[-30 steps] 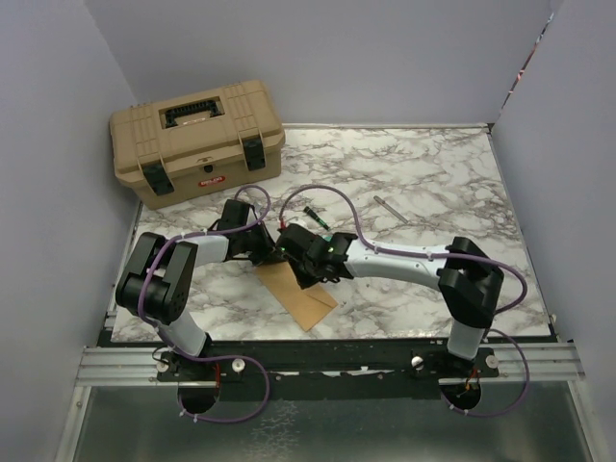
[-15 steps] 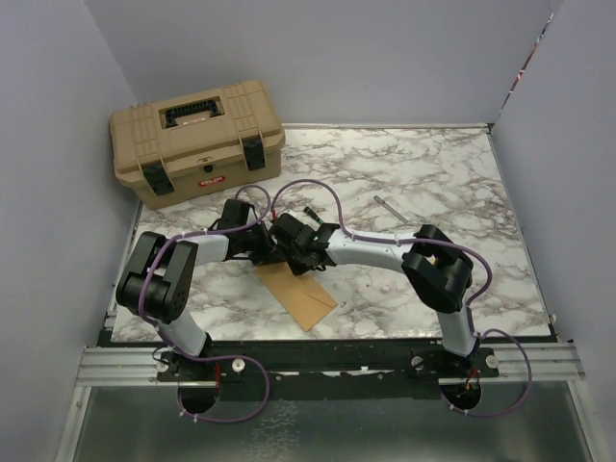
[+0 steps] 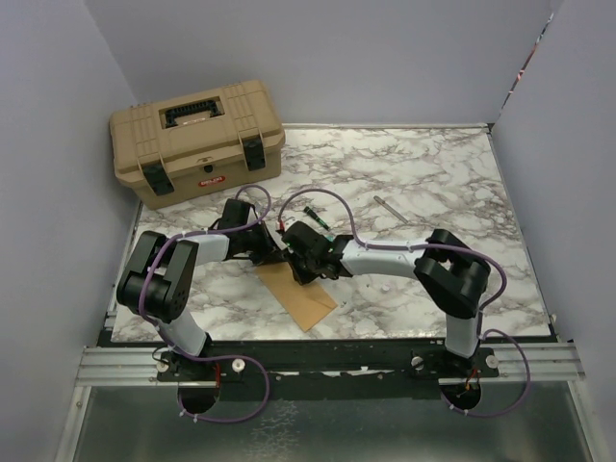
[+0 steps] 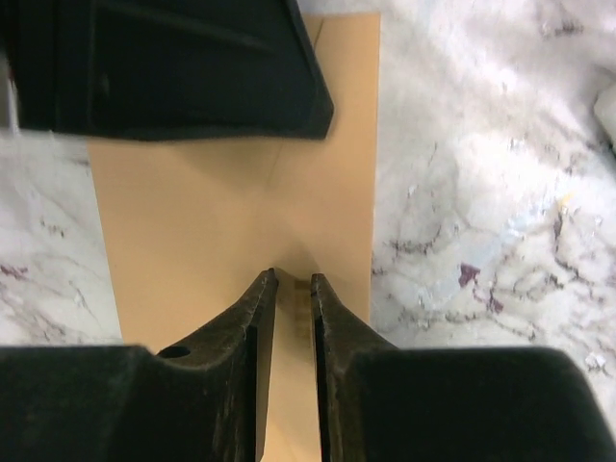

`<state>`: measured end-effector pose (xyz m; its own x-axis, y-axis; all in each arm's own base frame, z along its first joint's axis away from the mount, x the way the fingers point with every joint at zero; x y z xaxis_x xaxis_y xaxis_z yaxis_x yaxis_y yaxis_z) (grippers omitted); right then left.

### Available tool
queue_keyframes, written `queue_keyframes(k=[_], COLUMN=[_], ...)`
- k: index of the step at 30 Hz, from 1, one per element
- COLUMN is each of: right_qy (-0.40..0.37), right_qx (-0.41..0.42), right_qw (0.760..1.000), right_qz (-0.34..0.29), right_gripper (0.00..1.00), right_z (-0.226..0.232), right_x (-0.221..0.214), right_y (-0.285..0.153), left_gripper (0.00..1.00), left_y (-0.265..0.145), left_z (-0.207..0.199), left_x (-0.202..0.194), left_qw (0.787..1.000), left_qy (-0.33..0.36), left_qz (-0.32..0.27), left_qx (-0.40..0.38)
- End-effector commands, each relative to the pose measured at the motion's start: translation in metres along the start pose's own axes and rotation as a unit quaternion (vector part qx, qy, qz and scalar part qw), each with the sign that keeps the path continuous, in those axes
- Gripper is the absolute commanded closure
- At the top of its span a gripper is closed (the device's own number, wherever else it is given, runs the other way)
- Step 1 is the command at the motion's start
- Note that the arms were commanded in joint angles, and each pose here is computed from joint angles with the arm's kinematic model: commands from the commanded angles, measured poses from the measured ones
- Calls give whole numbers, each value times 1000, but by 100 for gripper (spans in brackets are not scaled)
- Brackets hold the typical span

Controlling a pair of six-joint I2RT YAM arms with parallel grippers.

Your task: Place the letter into the envelope and seal it

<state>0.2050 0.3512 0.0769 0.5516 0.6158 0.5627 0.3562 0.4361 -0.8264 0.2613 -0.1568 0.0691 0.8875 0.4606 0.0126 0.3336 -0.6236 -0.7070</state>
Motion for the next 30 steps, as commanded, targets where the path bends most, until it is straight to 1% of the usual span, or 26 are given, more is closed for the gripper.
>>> queue_keyframes(k=[1, 5, 14, 16, 19, 20, 26, 28, 30], right_qy=[-23, -45, -45, -37, -19, -12, 24, 34, 48], right_qx=[16, 13, -49, -56, -76, -75, -90, -90, -94], right_qw=[989, 984, 968, 962, 942, 940, 934, 935, 941], right_qz=[142, 172, 240, 265, 326, 334, 344, 341, 323], right_gripper=[78, 78, 78, 78, 78, 78, 79, 80, 81], right_z=[-2, 5, -5, -7, -9, -9, -11, -9, -7], right_x=[-82, -100, -117, -125, -142, -146, -162, -157, -143], right_y=[-6, -13, -15, -21, -33, -37, -56, -62, -73], left_gripper=[100, 100, 100, 100, 100, 100, 100, 100, 100], left_y=[9, 9, 10, 10, 10, 10, 12, 12, 12], left_z=[37, 39, 42, 41, 40, 41, 42, 42, 39], left_x=[-8, -9, -10, -10, -9, -9, -9, -7, -5], left_qw=[996, 996, 995, 995, 996, 995, 995, 995, 996], left_qy=[-16, -17, -16, -15, -14, -15, -13, -9, -6], left_qz=[-1, -1, 1, 0, 1, 0, 2, 2, 0], left_qx=[89, 92, 96, 95, 93, 94, 97, 98, 94])
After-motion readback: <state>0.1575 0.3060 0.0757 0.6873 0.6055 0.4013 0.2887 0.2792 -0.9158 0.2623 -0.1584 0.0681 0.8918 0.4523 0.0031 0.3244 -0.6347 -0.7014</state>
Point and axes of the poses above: each gripper's point midway between its finger pads, its own y axis out along the fingers, its own z axis along the line the jaws close on, x = y × z, the point moved 7 cm from there along -y, back along the fingers, and after that the axes turned 10 degrees about -y, right-handed, at the moved point
